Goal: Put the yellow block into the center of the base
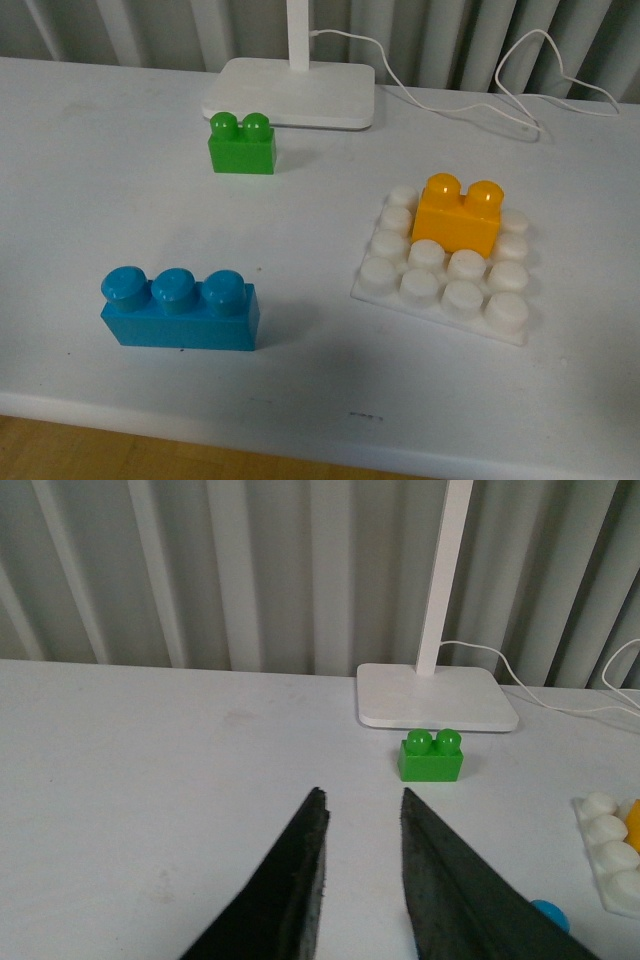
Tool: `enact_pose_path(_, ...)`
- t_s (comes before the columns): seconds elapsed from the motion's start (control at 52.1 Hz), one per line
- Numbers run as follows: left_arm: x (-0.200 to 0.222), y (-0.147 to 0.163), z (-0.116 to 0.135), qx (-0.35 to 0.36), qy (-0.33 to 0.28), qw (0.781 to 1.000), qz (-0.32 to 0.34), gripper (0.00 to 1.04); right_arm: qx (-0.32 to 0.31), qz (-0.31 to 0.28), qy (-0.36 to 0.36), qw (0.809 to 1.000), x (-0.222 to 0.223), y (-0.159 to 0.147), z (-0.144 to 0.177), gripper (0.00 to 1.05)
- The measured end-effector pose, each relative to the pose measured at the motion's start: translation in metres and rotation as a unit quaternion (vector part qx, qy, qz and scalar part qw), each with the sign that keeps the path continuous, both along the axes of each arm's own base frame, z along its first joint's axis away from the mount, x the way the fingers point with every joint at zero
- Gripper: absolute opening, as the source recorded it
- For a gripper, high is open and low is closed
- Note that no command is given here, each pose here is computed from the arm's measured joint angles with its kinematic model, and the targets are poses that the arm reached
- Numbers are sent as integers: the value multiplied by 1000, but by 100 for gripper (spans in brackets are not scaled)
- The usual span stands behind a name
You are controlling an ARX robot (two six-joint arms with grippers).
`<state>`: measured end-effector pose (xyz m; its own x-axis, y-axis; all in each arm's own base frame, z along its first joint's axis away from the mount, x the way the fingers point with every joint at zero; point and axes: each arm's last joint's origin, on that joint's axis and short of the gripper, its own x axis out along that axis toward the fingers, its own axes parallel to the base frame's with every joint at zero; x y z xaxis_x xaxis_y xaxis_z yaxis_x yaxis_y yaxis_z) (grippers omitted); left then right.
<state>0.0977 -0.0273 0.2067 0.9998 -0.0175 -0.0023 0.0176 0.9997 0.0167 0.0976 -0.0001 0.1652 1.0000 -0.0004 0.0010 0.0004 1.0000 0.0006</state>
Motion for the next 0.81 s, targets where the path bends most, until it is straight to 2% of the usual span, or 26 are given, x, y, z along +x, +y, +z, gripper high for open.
enact_pose_path(0.096,0,7,-8,-3,-2,1000,2,4,0,0,0,1000,0,0,0,95)
enact_pose_path(0.307,0,15,-19,-7,-1,1000,5,4,0,0,0,1000,0,0,0,95)
enact_pose_path(0.365,0,20,-21,-7,-1,1000,-12,4,0,0,0,1000,0,0,0,95)
enact_pose_path(0.48,0,27,-25,-9,-1,1000,13,4,0,0,0,1000,0,0,0,95)
enact_pose_path(0.806,0,27,-40,-9,-1,1000,9,4,0,0,0,1000,0,0,0,95)
